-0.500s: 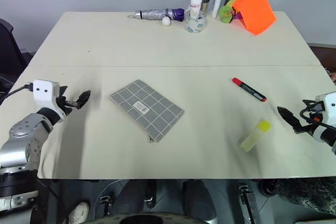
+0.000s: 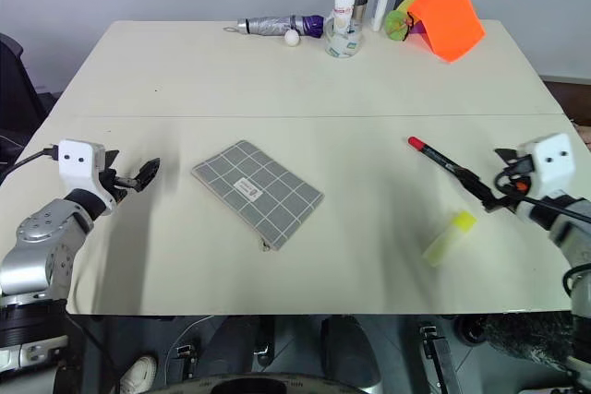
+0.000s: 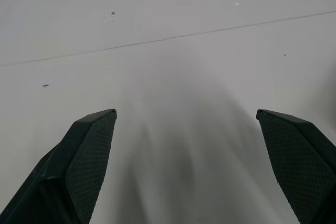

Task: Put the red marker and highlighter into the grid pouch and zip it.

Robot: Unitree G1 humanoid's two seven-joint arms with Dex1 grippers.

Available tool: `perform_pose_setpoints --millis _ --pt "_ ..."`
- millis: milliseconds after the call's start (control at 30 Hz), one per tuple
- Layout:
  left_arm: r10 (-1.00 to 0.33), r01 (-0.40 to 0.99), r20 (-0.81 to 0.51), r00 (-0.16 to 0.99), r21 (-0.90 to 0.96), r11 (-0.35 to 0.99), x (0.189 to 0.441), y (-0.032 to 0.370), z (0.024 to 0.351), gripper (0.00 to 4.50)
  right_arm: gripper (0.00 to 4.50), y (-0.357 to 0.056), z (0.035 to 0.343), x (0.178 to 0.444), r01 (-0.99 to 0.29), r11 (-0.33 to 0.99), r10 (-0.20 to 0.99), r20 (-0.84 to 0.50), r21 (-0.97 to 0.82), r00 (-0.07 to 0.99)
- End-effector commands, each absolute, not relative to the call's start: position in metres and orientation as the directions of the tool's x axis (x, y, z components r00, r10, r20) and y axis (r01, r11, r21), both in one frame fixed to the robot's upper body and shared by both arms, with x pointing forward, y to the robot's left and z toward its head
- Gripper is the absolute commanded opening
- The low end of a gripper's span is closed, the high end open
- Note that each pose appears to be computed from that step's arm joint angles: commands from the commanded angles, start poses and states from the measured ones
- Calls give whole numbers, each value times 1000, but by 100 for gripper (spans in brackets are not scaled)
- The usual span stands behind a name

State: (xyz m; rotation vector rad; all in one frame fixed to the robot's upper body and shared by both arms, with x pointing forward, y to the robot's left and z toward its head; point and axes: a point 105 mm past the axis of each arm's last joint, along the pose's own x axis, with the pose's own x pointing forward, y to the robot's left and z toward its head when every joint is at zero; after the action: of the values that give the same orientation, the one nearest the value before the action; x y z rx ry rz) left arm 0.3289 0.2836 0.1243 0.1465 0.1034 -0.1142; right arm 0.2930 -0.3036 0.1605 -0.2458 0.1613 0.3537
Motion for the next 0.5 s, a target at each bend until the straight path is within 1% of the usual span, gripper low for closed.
perform_pose_setpoints --millis 33,100,200,233,300,333,367,433,500 --pt "-133 145 -70 989 216 966 331 277 135 450 448 -253 172 294 -506 841 480 -167 -190 861" --pt "-145 156 -62 987 229 961 331 274 135 450 448 -222 169 291 -593 787 565 -187 -170 804" --pt "-163 174 -64 985 250 953 331 271 133 450 448 -201 167 287 -649 745 620 -199 -153 759" --pt "-173 184 -67 983 260 948 332 270 132 450 425 -196 165 287 -659 739 629 -206 -143 750" --pt "-196 210 -79 977 294 932 333 267 130 450 366 -183 158 282 -688 712 651 -237 -139 722" --pt "-207 223 -84 975 308 925 334 266 130 450 323 -175 154 277 -710 694 672 -249 -116 698" --pt "-218 234 -87 972 324 917 335 266 130 450 264 -169 150 274 -724 683 683 -264 -100 681" --pt "-235 252 -92 968 355 900 340 265 131 450 168 -161 141 269 -739 668 690 -300 -87 659" --pt "-249 267 -95 964 375 888 344 266 132 450 57 -156 134 265 -748 659 690 -329 -81 644"
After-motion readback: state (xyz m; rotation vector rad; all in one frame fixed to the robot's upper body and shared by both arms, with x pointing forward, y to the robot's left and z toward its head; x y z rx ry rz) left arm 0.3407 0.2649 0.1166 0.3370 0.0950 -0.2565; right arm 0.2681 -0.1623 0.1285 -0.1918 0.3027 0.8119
